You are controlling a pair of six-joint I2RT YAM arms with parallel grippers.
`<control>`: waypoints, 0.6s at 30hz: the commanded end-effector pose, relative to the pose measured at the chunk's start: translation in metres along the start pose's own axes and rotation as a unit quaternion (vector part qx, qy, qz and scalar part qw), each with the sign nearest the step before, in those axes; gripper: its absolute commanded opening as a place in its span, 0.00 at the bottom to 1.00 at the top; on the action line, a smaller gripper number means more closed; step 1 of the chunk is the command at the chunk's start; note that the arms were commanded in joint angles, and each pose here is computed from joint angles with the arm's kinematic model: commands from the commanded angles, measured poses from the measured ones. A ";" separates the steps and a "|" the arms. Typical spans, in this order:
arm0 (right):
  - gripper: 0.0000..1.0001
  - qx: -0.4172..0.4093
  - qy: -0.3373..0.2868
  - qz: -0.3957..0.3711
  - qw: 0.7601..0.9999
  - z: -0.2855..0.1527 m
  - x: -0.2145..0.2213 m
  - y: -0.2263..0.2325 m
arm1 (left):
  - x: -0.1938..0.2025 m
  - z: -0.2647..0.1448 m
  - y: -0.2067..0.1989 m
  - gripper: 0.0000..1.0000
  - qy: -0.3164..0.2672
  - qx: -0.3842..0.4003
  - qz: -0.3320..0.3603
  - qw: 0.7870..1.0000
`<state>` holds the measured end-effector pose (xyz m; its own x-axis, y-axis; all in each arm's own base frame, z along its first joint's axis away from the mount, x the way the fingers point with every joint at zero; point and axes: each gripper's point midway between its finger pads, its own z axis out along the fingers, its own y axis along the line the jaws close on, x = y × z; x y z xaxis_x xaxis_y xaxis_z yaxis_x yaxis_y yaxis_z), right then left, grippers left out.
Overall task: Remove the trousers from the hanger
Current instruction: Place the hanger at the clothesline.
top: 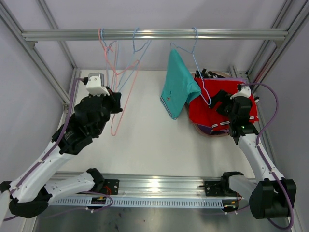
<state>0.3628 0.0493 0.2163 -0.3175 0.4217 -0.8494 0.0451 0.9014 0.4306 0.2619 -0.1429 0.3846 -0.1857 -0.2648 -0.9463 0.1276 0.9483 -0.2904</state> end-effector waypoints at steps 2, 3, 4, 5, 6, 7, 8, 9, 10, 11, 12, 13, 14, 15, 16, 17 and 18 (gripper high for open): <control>0.97 -0.009 0.011 0.003 1.000 0.001 0.007 0.002 | -0.037 -0.010 -0.020 0.00 -0.048 0.055 0.019 0.997; 0.97 -0.008 0.011 0.003 1.000 0.001 0.007 0.001 | -0.035 -0.009 -0.025 0.00 -0.045 0.061 0.026 0.997; 0.97 -0.007 0.012 0.003 1.000 0.002 0.007 0.001 | -0.040 -0.010 -0.028 0.00 -0.049 0.067 0.036 0.996; 0.97 -0.007 0.013 0.003 1.000 0.002 0.008 0.001 | -0.043 -0.010 -0.032 0.00 -0.050 0.072 0.040 0.995; 0.96 -0.006 0.012 0.003 1.000 0.002 0.008 0.001 | -0.041 -0.007 -0.039 0.00 -0.044 0.081 0.050 0.994; 0.97 -0.006 0.012 0.002 1.000 0.002 0.007 0.001 | -0.050 -0.009 -0.044 0.01 -0.053 0.087 0.058 0.993; 0.96 -0.006 0.014 0.002 1.000 0.003 0.008 0.000 | -0.050 -0.008 -0.048 0.00 -0.052 0.091 0.065 0.992; 0.97 -0.005 0.014 0.002 1.000 0.003 0.008 0.000 | -0.050 -0.007 -0.053 0.00 -0.050 0.099 0.071 0.991; 0.96 -0.005 0.014 0.002 1.000 0.003 0.009 0.000 | -0.056 -0.006 -0.060 0.00 -0.053 0.104 0.079 0.990; 0.97 -0.006 0.015 0.002 1.000 0.004 0.009 0.000 | -0.054 -0.004 -0.063 0.00 -0.049 0.106 0.084 0.990; 0.97 -0.004 0.016 0.002 1.000 0.004 0.010 0.000 | -0.053 -0.003 -0.067 0.00 -0.044 0.107 0.088 0.989; 0.97 -0.003 0.016 0.002 1.000 0.005 0.010 -0.001 | -0.054 -0.001 -0.074 0.01 -0.042 0.114 0.089 0.989; 0.97 -0.003 0.017 0.002 1.000 0.005 0.010 -0.001 | -0.059 -0.002 -0.078 0.00 -0.042 0.121 0.087 0.988; 0.97 -0.003 0.018 0.002 1.000 0.005 0.011 -0.001 | -0.062 -0.002 -0.082 0.01 -0.043 0.125 0.085 0.988; 0.97 -0.002 0.019 0.002 1.000 0.005 0.011 -0.002 | -0.057 0.002 -0.087 0.00 -0.035 0.131 0.088 0.987; 0.97 -0.002 0.020 0.002 1.000 0.006 0.012 -0.002 | -0.063 0.001 -0.091 0.00 -0.038 0.136 0.085 0.986; 0.97 -0.001 0.020 0.002 1.000 0.006 0.012 -0.002 | -0.064 0.002 -0.094 0.00 -0.037 0.138 0.085 0.986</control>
<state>0.3648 0.0498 0.2121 -0.3272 0.4210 -0.8460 0.0476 0.9015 0.4302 0.2690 -0.2078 0.4445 -0.1124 -0.1090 -0.9877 0.3588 0.9224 -0.1426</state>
